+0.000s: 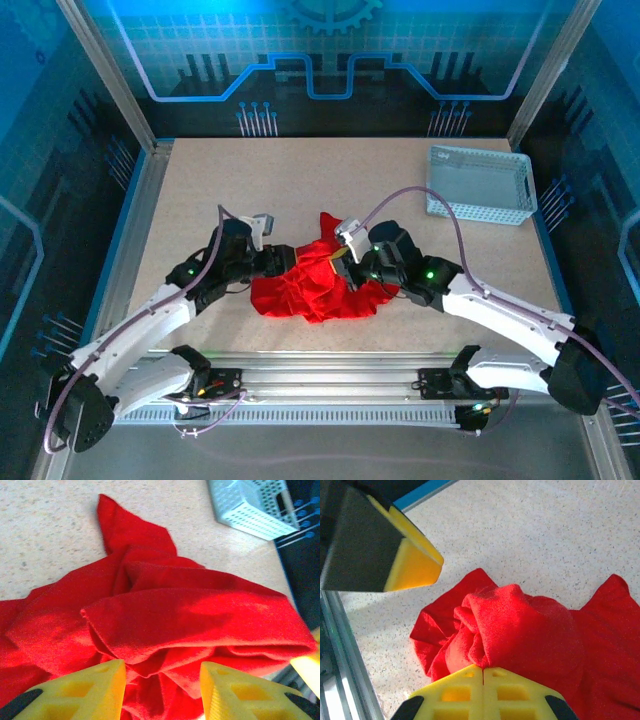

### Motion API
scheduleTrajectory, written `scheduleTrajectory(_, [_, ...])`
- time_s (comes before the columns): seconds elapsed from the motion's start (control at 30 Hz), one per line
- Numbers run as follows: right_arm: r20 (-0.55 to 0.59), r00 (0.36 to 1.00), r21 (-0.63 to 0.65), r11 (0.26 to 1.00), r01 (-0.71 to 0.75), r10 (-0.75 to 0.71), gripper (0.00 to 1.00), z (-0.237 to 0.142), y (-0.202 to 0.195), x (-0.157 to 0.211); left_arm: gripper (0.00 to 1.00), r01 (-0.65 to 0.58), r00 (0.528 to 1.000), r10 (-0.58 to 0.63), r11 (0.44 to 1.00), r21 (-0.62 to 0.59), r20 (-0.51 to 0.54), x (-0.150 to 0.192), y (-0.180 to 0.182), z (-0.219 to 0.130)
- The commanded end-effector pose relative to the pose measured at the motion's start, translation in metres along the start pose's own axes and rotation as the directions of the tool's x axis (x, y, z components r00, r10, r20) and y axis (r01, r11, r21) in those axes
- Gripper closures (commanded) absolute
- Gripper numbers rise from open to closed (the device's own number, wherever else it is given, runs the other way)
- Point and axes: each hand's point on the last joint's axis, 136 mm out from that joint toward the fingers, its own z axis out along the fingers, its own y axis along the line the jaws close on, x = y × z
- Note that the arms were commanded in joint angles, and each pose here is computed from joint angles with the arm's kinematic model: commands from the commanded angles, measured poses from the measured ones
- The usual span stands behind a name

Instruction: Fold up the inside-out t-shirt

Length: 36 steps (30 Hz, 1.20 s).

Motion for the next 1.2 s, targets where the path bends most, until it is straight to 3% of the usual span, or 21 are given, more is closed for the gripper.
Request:
scheduleTrajectory(0.0, [0.049, 0.999, -0.039, 0.999, -0.019, 0.021, 1.00, -0.002, 0.004, -0.010, 0.54, -0.070, 0.997, 0.073, 0.993, 0.099, -0.025, 0.004, -0.023, 0.000])
scheduleTrajectory(0.13, [0.039, 0.999, -0.032, 0.999, -0.028, 0.029, 1.00, 0.000, 0.002, -0.009, 0.53, -0.141, 0.988, 0.145, 0.987, 0.075, -0.054, 0.017, -0.031, 0.011])
scheduleTrajectory(0.37, [0.034, 0.999, -0.050, 0.998, -0.024, 0.026, 1.00, 0.000, 0.005, -0.010, 0.45, -0.141, 0.989, 0.138, 0.988, -0.064, -0.048, 0.011, -0.009, 0.025])
scheduleTrajectory(0.53, [0.026, 0.999, -0.062, 0.998, -0.026, 0.028, 1.00, 0.001, 0.007, -0.007, 0.45, -0.145, 0.989, 0.143, 0.986, -0.076, -0.032, 0.005, -0.008, 0.032])
scheduleTrajectory(0.7, [0.019, 0.999, -0.028, 0.998, -0.049, 0.049, 1.00, 0.003, 0.000, -0.006, 0.62, -0.140, 0.988, 0.140, 0.990, 0.007, -0.071, 0.008, -0.024, 0.043])
scheduleTrajectory(0.9, [0.022, 0.997, -0.022, 0.997, -0.067, 0.068, 1.00, 0.006, -0.003, -0.009, 0.65, -0.147, 0.983, 0.149, 0.989, 0.027, -0.105, 0.018, -0.027, 0.048])
scheduleTrajectory(1.07, [0.022, 0.996, 0.014, 0.996, -0.085, 0.084, 1.00, 0.008, -0.011, -0.011, 0.89, -0.145, 0.984, 0.146, 0.989, 0.021, -0.098, 0.016, -0.027, 0.045])
scheduleTrajectory(1.17, [0.005, 0.993, 0.043, 0.992, -0.121, 0.121, 1.00, 0.009, -0.020, -0.009, 0.95, -0.146, 0.986, 0.146, 0.989, 0.017, -0.074, 0.013, -0.028, 0.040])
